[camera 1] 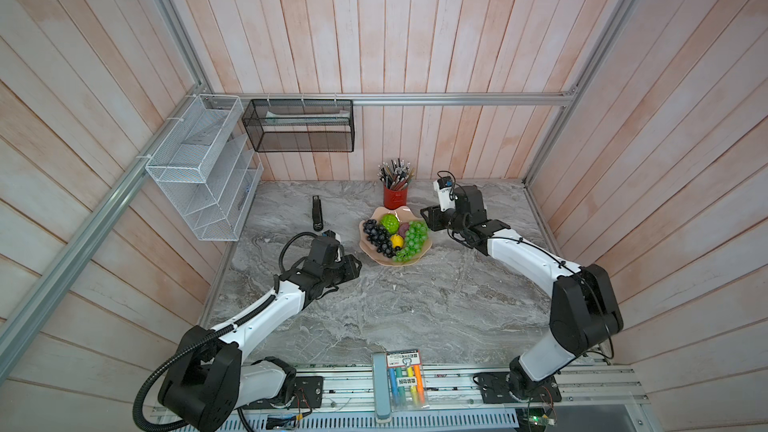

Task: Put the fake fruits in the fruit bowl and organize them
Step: 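Lower the green grapes into the bowl beside the pear with the right gripper, then open the right gripper to release the green grapes in the bowl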

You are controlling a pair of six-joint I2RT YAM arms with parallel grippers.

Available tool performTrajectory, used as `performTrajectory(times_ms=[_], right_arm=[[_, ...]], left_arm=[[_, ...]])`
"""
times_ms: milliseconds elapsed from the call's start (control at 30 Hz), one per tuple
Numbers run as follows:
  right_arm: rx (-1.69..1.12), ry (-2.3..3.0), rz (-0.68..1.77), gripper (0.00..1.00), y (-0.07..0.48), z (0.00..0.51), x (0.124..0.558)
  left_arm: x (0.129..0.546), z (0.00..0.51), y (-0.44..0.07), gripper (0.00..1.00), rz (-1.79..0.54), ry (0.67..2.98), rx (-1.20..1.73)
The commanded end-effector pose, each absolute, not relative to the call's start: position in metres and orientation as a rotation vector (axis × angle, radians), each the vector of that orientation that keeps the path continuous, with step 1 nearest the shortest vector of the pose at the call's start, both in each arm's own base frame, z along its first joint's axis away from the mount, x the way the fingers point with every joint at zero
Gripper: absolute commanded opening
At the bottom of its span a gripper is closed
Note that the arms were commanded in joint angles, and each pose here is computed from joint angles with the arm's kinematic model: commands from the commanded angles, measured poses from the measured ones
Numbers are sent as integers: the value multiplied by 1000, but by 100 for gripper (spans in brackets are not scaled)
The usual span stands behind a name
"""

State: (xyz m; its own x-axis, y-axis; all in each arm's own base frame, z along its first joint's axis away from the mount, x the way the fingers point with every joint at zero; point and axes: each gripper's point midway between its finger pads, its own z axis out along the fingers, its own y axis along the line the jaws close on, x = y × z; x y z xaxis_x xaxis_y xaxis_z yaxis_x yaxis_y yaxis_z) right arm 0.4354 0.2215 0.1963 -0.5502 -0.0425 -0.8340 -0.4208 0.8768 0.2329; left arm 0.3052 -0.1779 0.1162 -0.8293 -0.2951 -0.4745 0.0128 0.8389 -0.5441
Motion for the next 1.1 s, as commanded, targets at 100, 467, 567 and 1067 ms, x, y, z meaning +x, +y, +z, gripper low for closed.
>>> performTrajectory(times_ms=[100, 467, 567, 1067], right_arm=[[-258, 2221, 457, 16, 197, 151, 444], [-356, 2269, 534, 8, 224, 121, 455], [-373, 2274, 549, 8, 229, 116, 457], [-413, 2285, 581, 8, 242, 107, 460]], left_arm=[[311, 127, -175, 48, -712, 2430, -198], [311, 121, -175, 48, -706, 2442, -213], [311, 118, -174, 48, -707, 2447, -222], [314, 112, -179, 48, -720, 2462, -218]])
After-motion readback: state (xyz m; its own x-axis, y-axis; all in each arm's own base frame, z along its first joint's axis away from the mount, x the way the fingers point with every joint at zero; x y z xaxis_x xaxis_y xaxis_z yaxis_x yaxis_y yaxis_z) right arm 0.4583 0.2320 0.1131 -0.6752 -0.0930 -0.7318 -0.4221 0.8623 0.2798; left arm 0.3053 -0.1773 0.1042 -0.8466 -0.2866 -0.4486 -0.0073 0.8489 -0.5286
